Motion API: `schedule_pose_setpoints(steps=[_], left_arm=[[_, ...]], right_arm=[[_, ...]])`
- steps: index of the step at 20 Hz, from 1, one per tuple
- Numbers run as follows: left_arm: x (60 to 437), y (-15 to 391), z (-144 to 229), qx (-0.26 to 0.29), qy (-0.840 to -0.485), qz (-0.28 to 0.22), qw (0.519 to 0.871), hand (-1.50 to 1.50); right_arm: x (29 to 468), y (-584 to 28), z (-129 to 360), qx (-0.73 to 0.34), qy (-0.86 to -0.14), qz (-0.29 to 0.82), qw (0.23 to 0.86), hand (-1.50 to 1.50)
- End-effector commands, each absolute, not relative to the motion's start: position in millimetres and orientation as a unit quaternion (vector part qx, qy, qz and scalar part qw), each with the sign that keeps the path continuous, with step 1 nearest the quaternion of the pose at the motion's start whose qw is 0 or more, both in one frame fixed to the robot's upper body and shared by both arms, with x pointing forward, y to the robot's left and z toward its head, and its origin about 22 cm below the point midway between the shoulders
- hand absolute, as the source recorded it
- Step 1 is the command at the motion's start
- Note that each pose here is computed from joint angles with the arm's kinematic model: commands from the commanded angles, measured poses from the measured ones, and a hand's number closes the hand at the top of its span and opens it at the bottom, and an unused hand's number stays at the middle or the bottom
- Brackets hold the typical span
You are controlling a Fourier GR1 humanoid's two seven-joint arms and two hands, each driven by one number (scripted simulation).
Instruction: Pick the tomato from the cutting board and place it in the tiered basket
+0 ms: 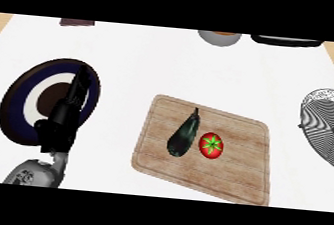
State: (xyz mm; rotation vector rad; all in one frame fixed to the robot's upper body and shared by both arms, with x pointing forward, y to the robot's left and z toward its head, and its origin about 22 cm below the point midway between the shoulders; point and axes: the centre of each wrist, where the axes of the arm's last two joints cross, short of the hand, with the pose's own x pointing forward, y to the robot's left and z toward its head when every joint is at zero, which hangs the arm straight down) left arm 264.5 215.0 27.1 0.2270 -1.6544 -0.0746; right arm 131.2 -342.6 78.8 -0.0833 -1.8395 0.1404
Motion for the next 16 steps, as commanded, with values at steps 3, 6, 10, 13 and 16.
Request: schedule_pose_setpoints(steps=[3, 6, 10, 13, 16], left_arm=[[260.7, 210.0, 25.0, 0.097, -0.737, -0.038, 0.667, 0.0], [267.1, 203.0, 36.8, 0.087, -0.737, -0.044, 0.669, 0.0], [274.3, 203.6, 44.5, 0.079, -0.742, -0.056, 0.664, 0.0], [268.8, 190.8, 38.7, 0.068, -0.742, -0.064, 0.663, 0.0], [275.1, 190.5, 29.8, 0.071, -0.741, -0.063, 0.665, 0.0]], right_arm=[[118.8, -334.5, 152.7, -0.196, -0.723, 0.284, 0.599, -1.5], [112.7, -313.5, 181.0, -0.25, -0.678, 0.336, 0.605, -1.5], [99.3, -277.6, 203.9, -0.286, -0.63, 0.361, 0.626, -1.5], [104.2, -263.3, 209.8, -0.298, -0.598, 0.363, 0.649, -1.5], [115.4, -250.3, 215.3, -0.297, -0.589, 0.363, 0.658, -1.5]])
